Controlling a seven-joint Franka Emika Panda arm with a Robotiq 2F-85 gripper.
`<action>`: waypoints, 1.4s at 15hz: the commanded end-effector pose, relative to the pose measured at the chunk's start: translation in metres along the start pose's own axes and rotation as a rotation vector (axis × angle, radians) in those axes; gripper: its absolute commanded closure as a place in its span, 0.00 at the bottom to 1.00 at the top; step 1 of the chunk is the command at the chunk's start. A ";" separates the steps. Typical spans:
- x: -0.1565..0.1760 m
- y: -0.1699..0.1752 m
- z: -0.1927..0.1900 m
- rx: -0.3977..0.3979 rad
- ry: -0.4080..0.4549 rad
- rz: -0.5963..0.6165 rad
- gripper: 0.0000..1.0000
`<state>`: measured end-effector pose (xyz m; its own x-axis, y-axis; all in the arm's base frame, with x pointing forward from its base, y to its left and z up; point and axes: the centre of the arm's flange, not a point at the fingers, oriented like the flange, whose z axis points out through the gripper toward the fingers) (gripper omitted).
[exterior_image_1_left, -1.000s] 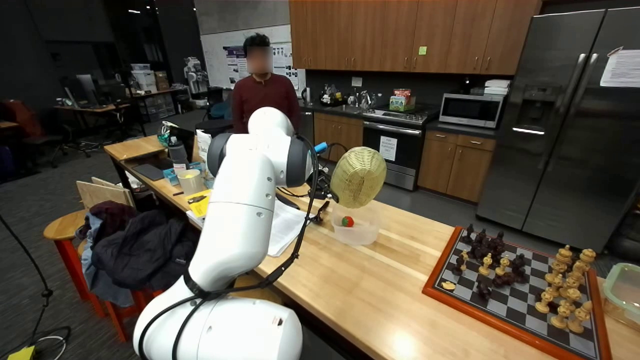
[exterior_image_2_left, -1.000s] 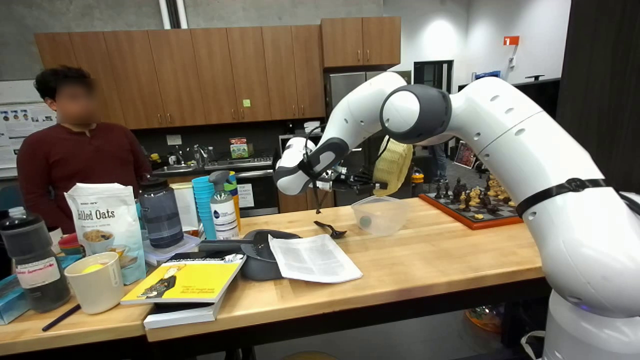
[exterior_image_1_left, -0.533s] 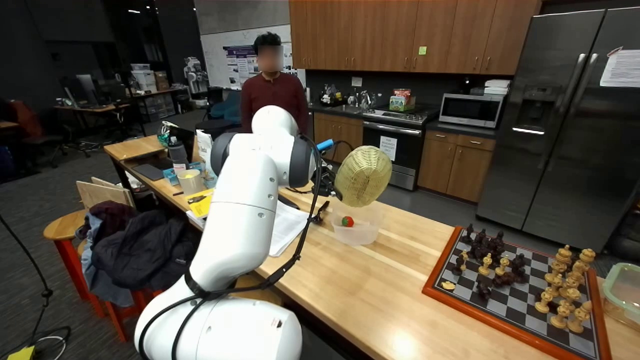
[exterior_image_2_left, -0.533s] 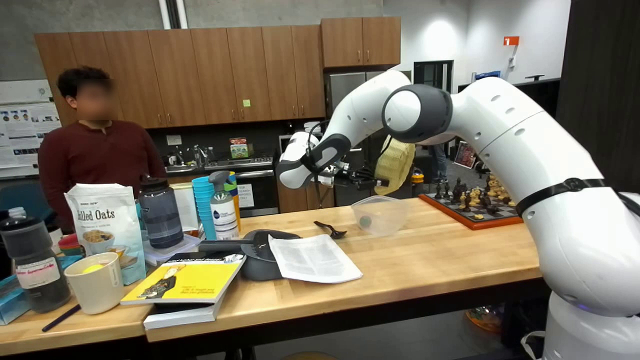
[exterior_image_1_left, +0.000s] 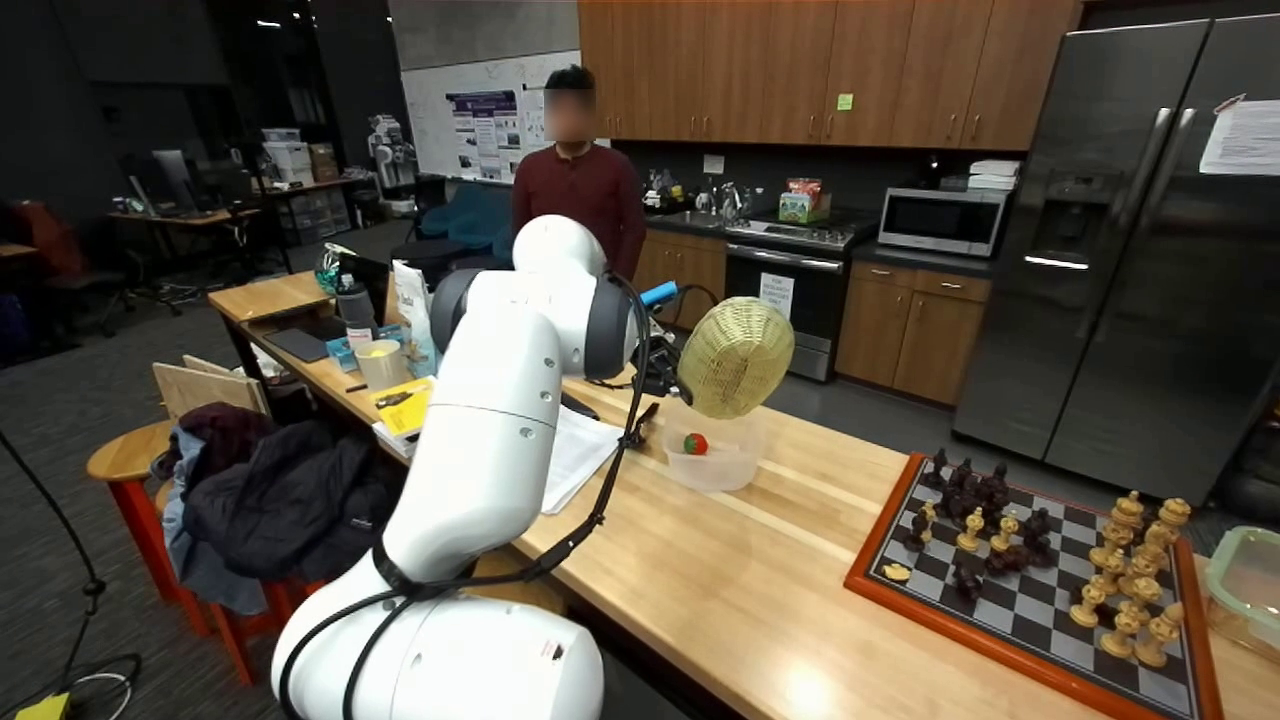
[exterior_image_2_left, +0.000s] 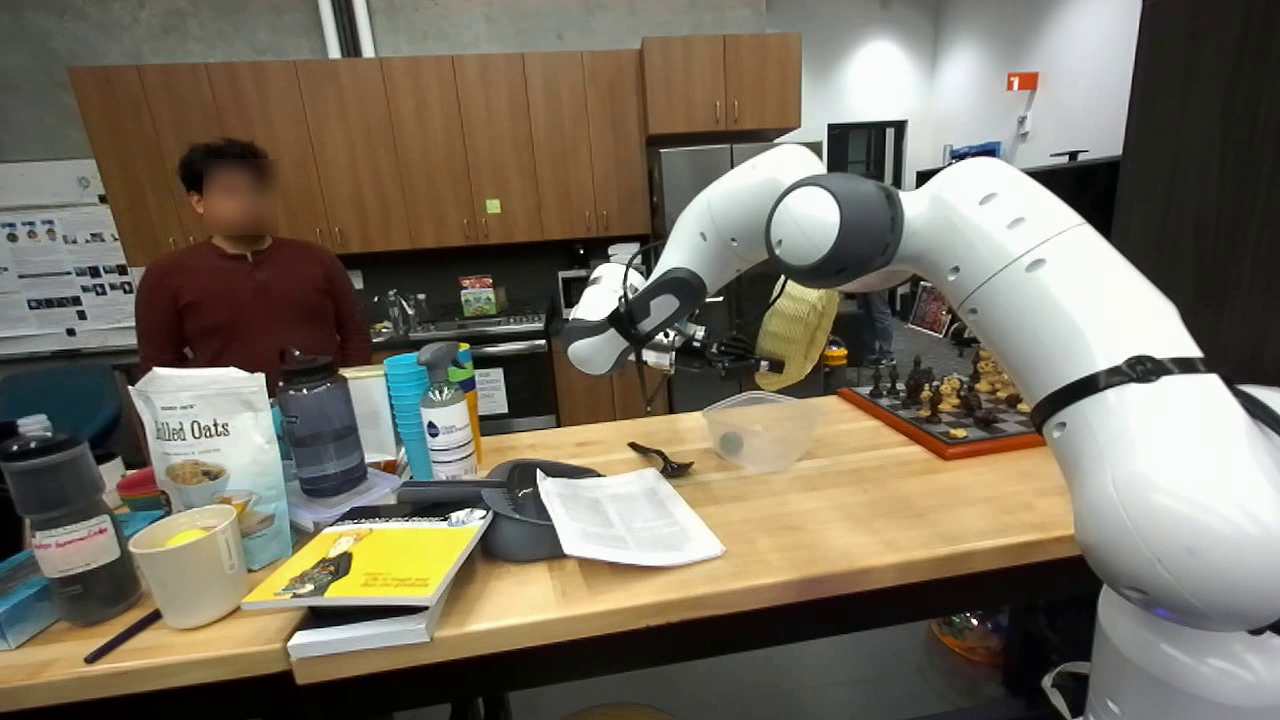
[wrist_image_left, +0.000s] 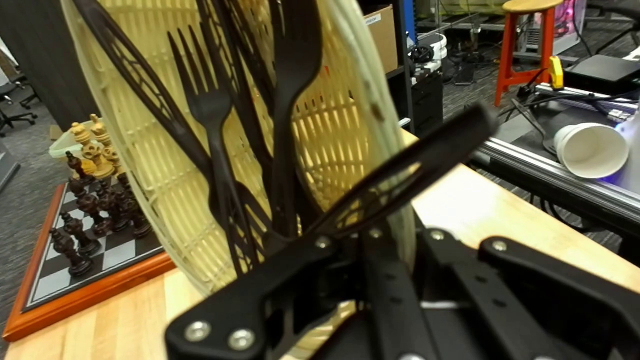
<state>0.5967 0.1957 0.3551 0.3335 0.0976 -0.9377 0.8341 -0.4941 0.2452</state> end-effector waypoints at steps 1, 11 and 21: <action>0.009 -0.005 0.002 -0.003 -0.023 -0.011 0.98; 0.011 -0.025 -0.019 -0.029 0.061 -0.052 0.98; -0.065 -0.043 -0.053 -0.081 0.243 -0.029 0.98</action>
<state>0.5766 0.2608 0.3915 0.3654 0.2765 -0.8889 0.8784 -0.4183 0.2310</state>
